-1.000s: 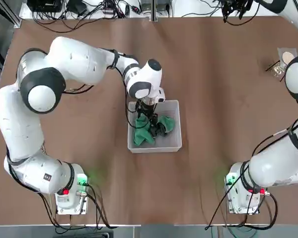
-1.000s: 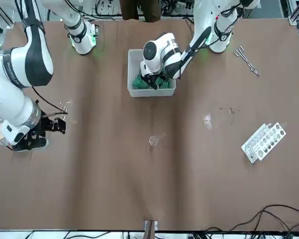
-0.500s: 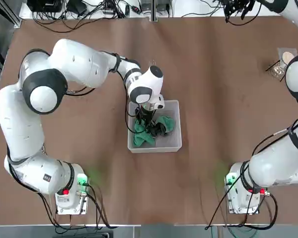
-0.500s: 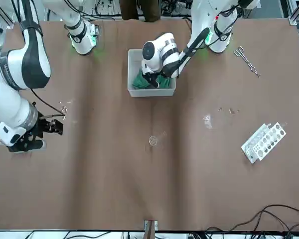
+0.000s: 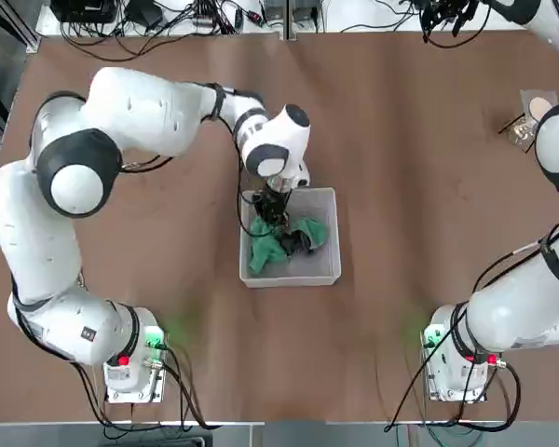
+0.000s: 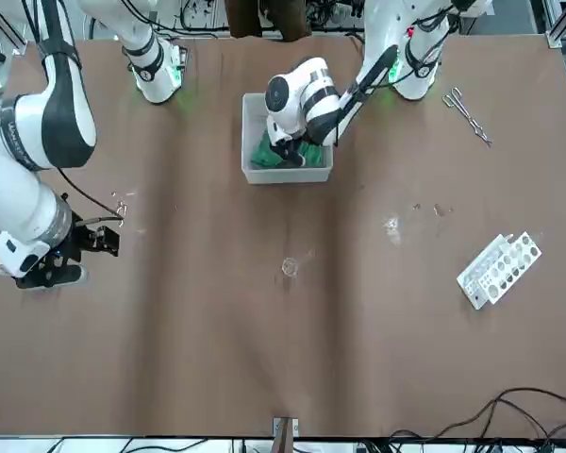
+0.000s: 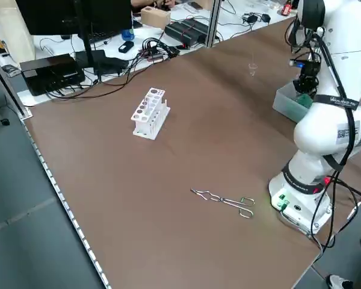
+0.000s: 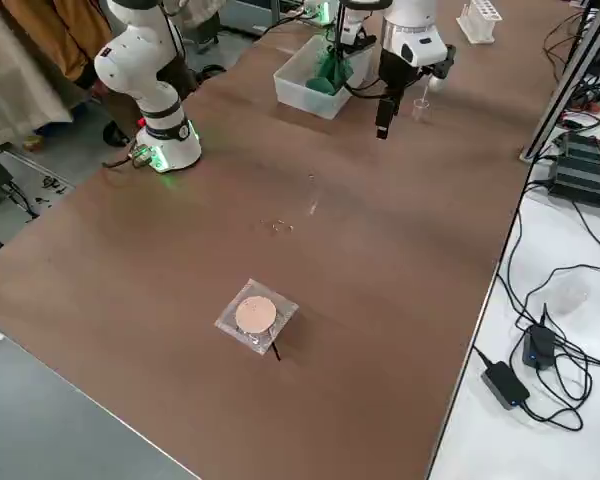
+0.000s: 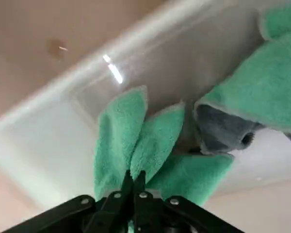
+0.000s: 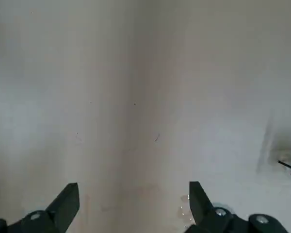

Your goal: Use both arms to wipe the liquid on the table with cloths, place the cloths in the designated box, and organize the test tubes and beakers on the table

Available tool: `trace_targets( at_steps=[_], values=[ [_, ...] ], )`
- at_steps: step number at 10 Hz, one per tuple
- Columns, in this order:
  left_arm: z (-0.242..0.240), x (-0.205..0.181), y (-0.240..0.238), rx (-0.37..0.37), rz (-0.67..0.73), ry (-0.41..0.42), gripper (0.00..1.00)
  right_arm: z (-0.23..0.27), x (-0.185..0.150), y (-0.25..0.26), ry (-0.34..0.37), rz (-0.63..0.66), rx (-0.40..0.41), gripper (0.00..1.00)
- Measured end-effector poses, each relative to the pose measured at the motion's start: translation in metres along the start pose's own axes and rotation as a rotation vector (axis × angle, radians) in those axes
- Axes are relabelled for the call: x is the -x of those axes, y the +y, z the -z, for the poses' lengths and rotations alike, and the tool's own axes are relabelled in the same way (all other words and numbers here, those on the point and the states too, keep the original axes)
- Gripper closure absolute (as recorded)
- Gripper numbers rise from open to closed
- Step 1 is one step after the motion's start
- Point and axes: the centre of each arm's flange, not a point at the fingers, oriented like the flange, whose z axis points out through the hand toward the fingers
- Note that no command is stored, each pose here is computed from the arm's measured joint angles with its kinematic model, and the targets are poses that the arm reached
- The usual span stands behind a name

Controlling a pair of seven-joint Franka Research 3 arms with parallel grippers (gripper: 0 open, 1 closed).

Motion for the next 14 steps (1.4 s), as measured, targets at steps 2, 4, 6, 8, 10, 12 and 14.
trace_targets(
  at_steps=[2, 4, 6, 8, 10, 12, 14],
  values=[
    [0.071, -0.008, -0.027, 0.003, 0.084, -0.006, 0.98, 0.0, 0.0, -0.004, 0.0, 0.006, -0.002, 0.0],
    [0.123, -0.015, -0.074, 0.058, 0.179, -0.045, 0.98, -0.001, 0.002, -0.021, -0.021, 0.03, -0.008, 0.0],
    [0.147, -0.027, -0.133, 0.066, 0.309, -0.021, 0.98, -0.007, 0.015, -0.065, -0.112, -0.007, -0.012, 0.0],
    [0.154, -0.037, -0.196, 0.062, 0.431, -0.001, 0.98, -0.007, 0.031, -0.12, -0.172, -0.065, -0.028, 0.0],
    [0.137, -0.048, -0.262, 0.058, 0.486, -0.025, 0.98, -0.005, 0.062, -0.187, -0.192, -0.115, -0.029, 0.0],
    [0.08, -0.057, -0.309, 0.048, 0.506, -0.058, 0.98, -0.003, 0.102, -0.277, -0.164, -0.169, -0.016, 0.0],
    [0.005, -0.051, -0.337, 0.022, 0.517, -0.045, 0.98, -0.03, 0.161, -0.364, -0.104, -0.188, -0.028, 0.0]
  ],
)
